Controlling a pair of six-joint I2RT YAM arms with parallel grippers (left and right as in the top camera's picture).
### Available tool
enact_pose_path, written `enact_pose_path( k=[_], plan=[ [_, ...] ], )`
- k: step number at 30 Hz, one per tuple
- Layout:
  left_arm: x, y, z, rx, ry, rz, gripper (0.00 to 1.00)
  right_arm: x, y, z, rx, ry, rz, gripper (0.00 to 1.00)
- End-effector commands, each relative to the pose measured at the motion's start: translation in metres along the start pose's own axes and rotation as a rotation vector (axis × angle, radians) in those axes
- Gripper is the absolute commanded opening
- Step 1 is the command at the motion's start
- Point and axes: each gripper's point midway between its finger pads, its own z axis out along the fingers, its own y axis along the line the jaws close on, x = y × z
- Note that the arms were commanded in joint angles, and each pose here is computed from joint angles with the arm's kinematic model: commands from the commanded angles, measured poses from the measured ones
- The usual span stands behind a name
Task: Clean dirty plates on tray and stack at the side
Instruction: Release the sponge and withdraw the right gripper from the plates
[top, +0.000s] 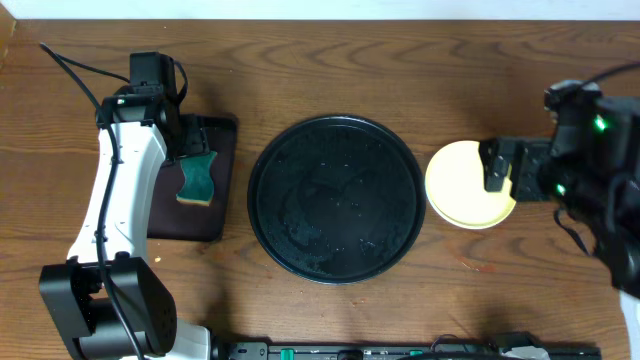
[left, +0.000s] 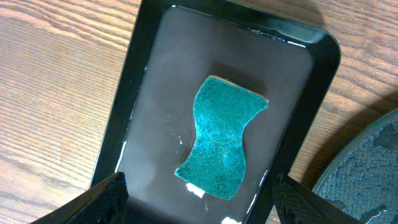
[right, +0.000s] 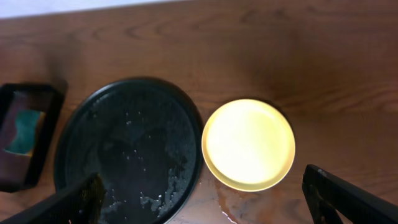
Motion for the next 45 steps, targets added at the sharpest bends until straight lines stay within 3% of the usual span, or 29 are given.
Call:
enact_pose_path(
  k=[1, 11, 15, 29, 37, 45],
  plan=[
    [-0.001, 0.001, 0.000, -0.003, 0.001, -0.010, 0.75, 0.001, 0.003, -0.019, -0.016, -0.046, -0.008, 0.99],
    [-0.001, 0.001, 0.000, -0.003, 0.001, -0.010, 0.75, -0.003, -0.022, -0.041, 0.127, -0.146, -0.031, 0.99],
    [-0.001, 0.001, 0.000, -0.003, 0.001, -0.010, 0.75, -0.008, -0.022, -0.027, 0.089, -0.291, -0.117, 0.99],
    [-0.001, 0.001, 0.000, -0.003, 0.001, -0.010, 0.75, 0.072, -0.042, 0.046, 0.042, -0.746, -0.155, 0.99],
    [-0.001, 0.001, 0.000, -0.003, 0.001, -0.010, 0.75, 0.118, -0.052, 0.087, 0.033, -0.807, -0.152, 0.99],
    [-0.001, 0.001, 0.000, -0.003, 0.001, -0.010, 0.75, 0.137, -0.056, 0.105, 0.024, -0.756, -0.125, 0.99]
  ],
)
